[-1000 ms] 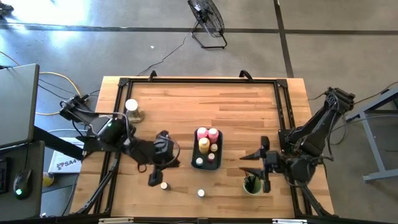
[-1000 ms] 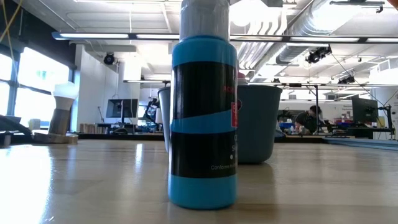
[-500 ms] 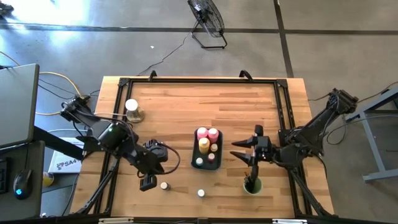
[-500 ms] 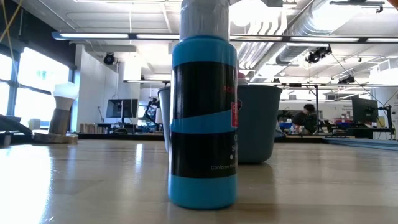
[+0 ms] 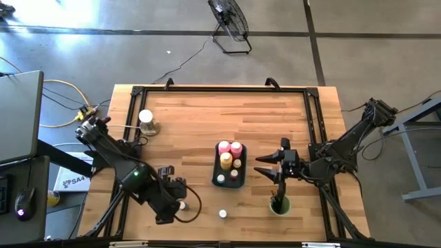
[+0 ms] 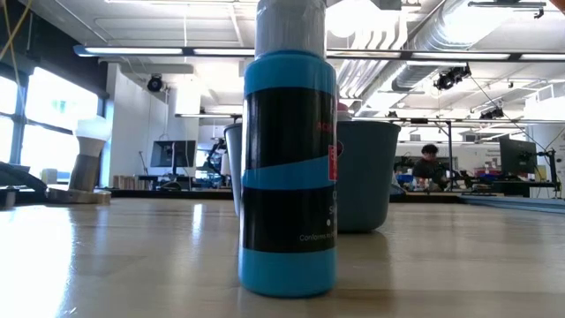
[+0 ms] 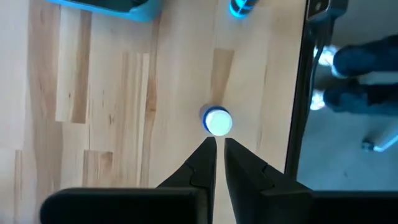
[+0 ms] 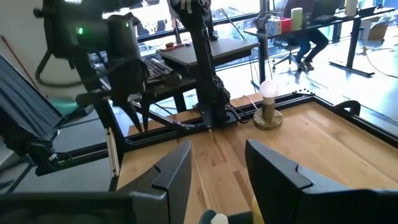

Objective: Pick & Place Paint Supplies
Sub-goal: Put the small dark blue and black paint bottle into the blue bin

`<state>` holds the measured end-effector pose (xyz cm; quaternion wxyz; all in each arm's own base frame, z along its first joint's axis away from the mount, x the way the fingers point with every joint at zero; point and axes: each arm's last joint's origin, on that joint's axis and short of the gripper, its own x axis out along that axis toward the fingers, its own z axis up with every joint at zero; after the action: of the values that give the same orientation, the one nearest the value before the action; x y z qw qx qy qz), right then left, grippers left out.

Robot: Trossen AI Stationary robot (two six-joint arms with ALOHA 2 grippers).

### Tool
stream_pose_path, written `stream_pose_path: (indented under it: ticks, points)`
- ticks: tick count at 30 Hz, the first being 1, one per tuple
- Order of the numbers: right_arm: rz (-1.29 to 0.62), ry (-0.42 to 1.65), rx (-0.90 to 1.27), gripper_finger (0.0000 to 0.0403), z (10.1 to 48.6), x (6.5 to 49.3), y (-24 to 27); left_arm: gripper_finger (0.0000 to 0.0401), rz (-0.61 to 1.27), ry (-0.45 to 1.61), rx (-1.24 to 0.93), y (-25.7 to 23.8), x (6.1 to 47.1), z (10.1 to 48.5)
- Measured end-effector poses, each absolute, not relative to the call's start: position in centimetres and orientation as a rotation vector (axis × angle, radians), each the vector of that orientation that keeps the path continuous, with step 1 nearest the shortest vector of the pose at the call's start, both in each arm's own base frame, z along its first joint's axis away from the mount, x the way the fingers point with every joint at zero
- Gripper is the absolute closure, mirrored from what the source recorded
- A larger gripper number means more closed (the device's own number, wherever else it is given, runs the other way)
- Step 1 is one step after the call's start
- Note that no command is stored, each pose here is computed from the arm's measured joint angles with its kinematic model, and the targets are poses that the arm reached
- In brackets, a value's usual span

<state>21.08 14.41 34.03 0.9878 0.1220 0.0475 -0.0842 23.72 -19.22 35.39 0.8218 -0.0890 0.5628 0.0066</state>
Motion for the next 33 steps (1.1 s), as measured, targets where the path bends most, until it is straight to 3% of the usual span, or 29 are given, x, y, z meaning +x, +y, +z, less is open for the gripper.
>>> stream_pose_path:
  ticks: [6, 10, 21, 25, 29, 33]
  points:
    - [-0.168, 0.096, 0.243, 0.0259, 34.0, 21.1, 14.4, 0.0369, -0.047, 1.277, -0.115, -20.2, 24.7, 33.7]
    - [-0.164, 0.097, 0.243, 0.0259, 34.0, 21.1, 14.4, 0.0345, -0.09, 1.319, -0.028, -20.9, 25.5, 32.3]
    - [-0.148, 0.127, 0.221, 0.0259, 33.7, 21.0, 14.5, 0.0176, -0.095, 1.352, 0.025, -21.8, 26.6, 30.4]
    - [-0.145, 0.129, 0.219, 0.0259, 33.7, 21.0, 14.5, 0.0137, -0.068, 1.359, 0.03, -22.2, 27.1, 29.5]
    - [-0.145, 0.13, 0.219, 0.0259, 33.7, 21.0, 14.5, 0.0132, -0.049, 1.379, 0.037, -22.6, 27.6, 28.5]
    - [-0.144, 0.131, 0.219, 0.0259, 33.7, 21.0, 14.5, 0.0157, -0.045, 1.375, 0.033, -22.8, 27.9, 28.1]
